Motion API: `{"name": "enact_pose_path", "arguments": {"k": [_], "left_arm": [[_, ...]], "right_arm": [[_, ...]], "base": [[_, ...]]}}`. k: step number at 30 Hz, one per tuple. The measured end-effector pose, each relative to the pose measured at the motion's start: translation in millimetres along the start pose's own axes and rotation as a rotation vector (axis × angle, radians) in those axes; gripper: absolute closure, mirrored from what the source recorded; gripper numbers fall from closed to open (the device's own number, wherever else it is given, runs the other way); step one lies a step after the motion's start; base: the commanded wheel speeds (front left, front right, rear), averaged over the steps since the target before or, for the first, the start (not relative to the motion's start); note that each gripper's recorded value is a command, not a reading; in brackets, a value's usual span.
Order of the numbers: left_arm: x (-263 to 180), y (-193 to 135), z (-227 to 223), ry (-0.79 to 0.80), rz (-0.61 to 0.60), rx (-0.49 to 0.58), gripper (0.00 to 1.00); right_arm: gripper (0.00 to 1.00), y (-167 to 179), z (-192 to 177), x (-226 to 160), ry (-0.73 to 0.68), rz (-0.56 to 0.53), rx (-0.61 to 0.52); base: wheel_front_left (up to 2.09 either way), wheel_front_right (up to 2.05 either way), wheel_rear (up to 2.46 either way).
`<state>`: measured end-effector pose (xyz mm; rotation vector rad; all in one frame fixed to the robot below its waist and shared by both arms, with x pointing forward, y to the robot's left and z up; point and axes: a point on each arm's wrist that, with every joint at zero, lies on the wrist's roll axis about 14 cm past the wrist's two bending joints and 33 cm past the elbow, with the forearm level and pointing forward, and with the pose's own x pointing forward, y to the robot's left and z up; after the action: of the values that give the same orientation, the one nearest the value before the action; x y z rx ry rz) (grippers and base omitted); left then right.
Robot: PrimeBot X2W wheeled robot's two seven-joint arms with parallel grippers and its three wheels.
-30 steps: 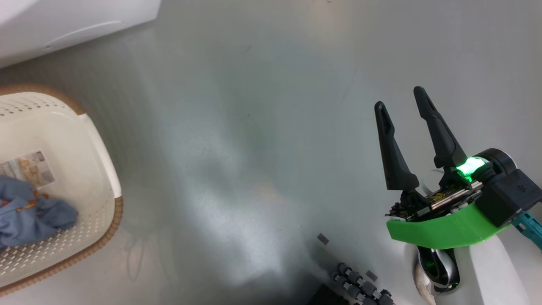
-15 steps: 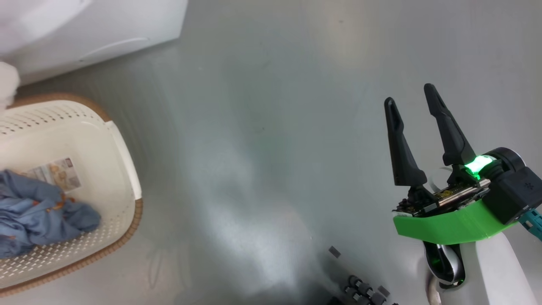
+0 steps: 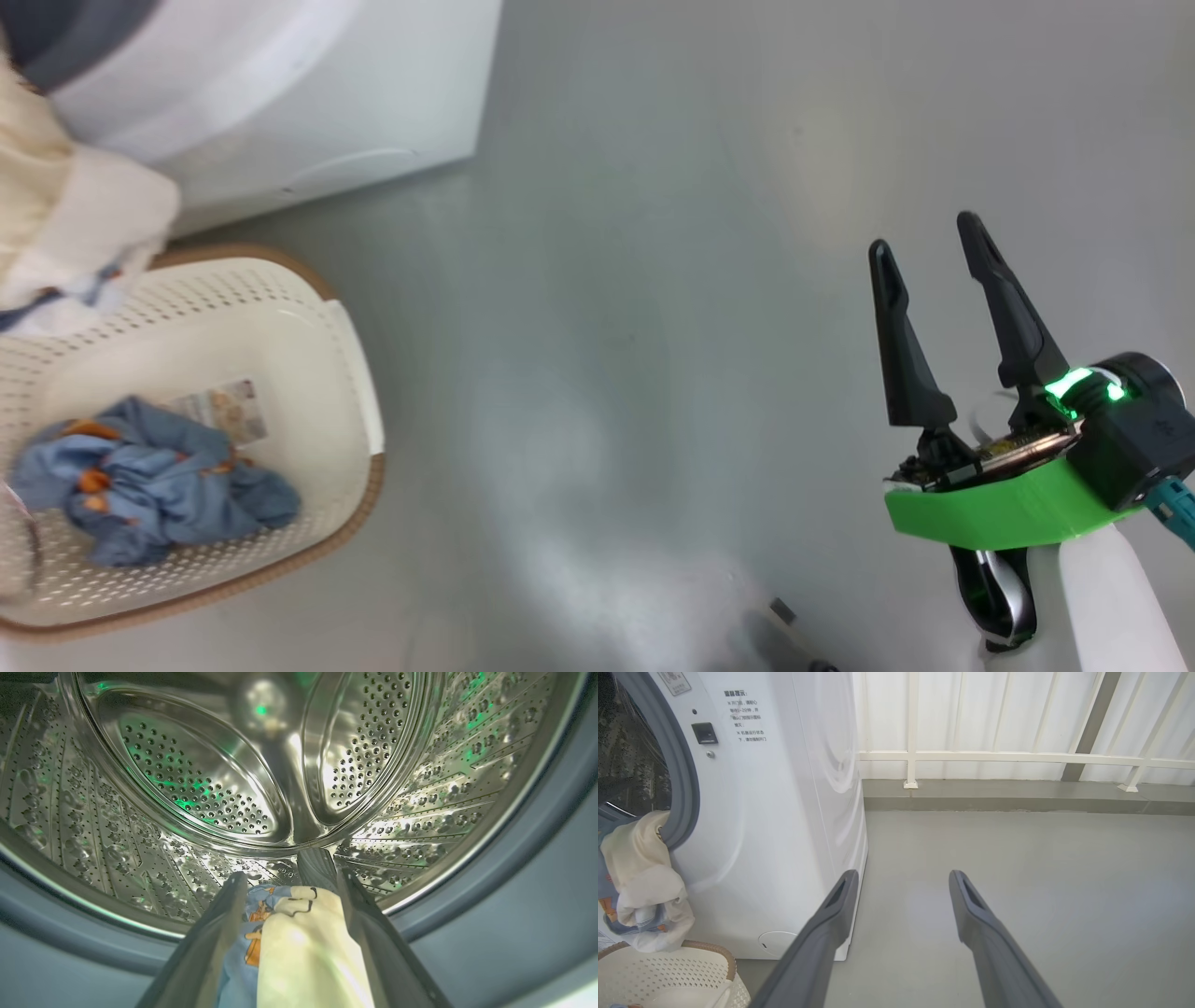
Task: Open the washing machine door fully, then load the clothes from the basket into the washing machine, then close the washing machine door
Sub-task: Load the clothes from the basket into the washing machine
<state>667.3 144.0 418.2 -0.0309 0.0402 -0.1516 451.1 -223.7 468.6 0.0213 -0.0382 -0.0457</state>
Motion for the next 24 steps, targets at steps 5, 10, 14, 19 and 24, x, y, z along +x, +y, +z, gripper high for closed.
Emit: {"name": "enact_pose_path", "arguments": {"k": [5, 10, 14, 19, 24], "left_arm": [[-48.5, -11.5, 7.7, -0.019, 0.007, -0.016, 0.0], [-98.4, -10.3, 20.3, -0.033, 0.039, -0.022, 0.0], [-138.6, -11.9, 26.2, -0.027, 0.064, -0.032, 0.0], [-184.3, -14.3, 26.4, 0.007, 0.089, -0.05, 0.0], [-220.0, -13.1, 21.7, 0.06, 0.109, -0.079, 0.0]], "right_arm": [[0.0, 9.0, 5.0, -5.0, -0.007, 0.023, 0.003], [0.0, 19.4, 10.4, -10.8, -0.014, 0.051, -0.001], [0.0, 26.7, 15.2, -15.3, -0.022, 0.07, 0.007], [0.0, 34.2, 16.8, -25.8, -0.015, 0.089, 0.014], [0.0, 41.4, 19.3, -36.4, -0.01, 0.111, 0.002]], "base": [[0.0, 0.0, 0.0], [0.0, 0.0, 0.0], [0.0, 0.0, 0.0], [0.0, 0.0, 0.0], [0.0, 0.0, 0.0]]}}
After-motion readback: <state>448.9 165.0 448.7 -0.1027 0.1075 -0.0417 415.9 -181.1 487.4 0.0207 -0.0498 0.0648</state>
